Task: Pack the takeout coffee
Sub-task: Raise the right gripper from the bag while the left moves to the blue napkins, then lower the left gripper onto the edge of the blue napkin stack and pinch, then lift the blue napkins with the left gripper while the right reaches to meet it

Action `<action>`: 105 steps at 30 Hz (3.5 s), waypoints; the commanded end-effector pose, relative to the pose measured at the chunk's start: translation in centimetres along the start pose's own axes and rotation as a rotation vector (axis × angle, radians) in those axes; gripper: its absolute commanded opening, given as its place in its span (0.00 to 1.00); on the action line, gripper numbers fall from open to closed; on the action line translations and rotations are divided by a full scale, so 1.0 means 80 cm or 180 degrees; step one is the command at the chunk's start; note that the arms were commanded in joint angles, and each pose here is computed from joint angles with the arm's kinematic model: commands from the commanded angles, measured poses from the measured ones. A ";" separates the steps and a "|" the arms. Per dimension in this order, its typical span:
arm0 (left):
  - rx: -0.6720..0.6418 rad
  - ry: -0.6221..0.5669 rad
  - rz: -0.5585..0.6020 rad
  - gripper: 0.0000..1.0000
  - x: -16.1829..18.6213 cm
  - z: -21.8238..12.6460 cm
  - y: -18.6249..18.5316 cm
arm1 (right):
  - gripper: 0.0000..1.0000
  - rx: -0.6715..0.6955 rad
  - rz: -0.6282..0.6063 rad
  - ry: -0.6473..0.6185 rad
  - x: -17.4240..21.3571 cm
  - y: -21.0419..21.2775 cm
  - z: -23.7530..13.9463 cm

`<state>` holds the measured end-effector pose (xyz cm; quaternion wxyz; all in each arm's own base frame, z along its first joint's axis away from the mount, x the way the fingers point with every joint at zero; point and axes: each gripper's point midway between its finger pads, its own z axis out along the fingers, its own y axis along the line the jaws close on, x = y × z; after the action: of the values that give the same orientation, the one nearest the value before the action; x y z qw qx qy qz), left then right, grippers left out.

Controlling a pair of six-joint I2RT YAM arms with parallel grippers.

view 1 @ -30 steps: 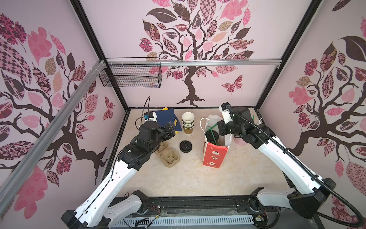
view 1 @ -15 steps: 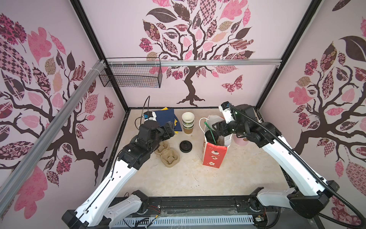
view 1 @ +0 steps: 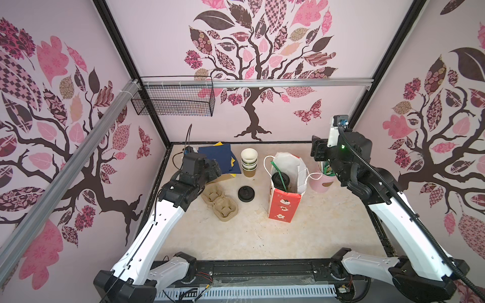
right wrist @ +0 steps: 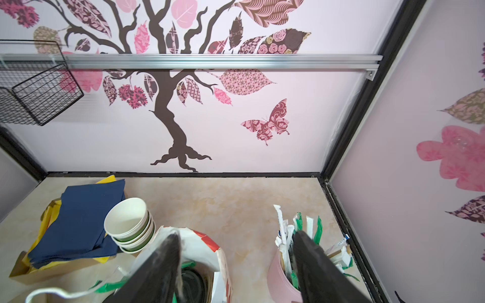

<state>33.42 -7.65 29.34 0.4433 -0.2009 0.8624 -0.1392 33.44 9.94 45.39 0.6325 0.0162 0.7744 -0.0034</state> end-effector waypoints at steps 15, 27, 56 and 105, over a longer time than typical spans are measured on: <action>-0.0281 0.0546 -0.0374 0.68 -0.038 0.132 0.019 | 0.69 -0.0277 0.0323 0.0274 0.050 0.059 0.065; -0.0398 0.1305 0.0486 0.59 0.009 0.208 0.033 | 0.68 -0.0139 0.0053 0.0250 0.051 0.048 0.064; -0.0540 0.1683 0.1396 0.53 0.094 0.337 -0.022 | 0.68 -0.0059 -0.0155 0.0324 0.049 0.035 0.051; -0.0536 0.0501 0.1334 0.00 -0.063 0.174 -0.039 | 0.68 -0.0082 -0.0095 0.0339 0.043 0.019 0.024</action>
<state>48.81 -9.85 23.49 0.3436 -0.0374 0.9381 0.0227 36.11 12.12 39.46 0.5751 -0.0105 0.8178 -0.0194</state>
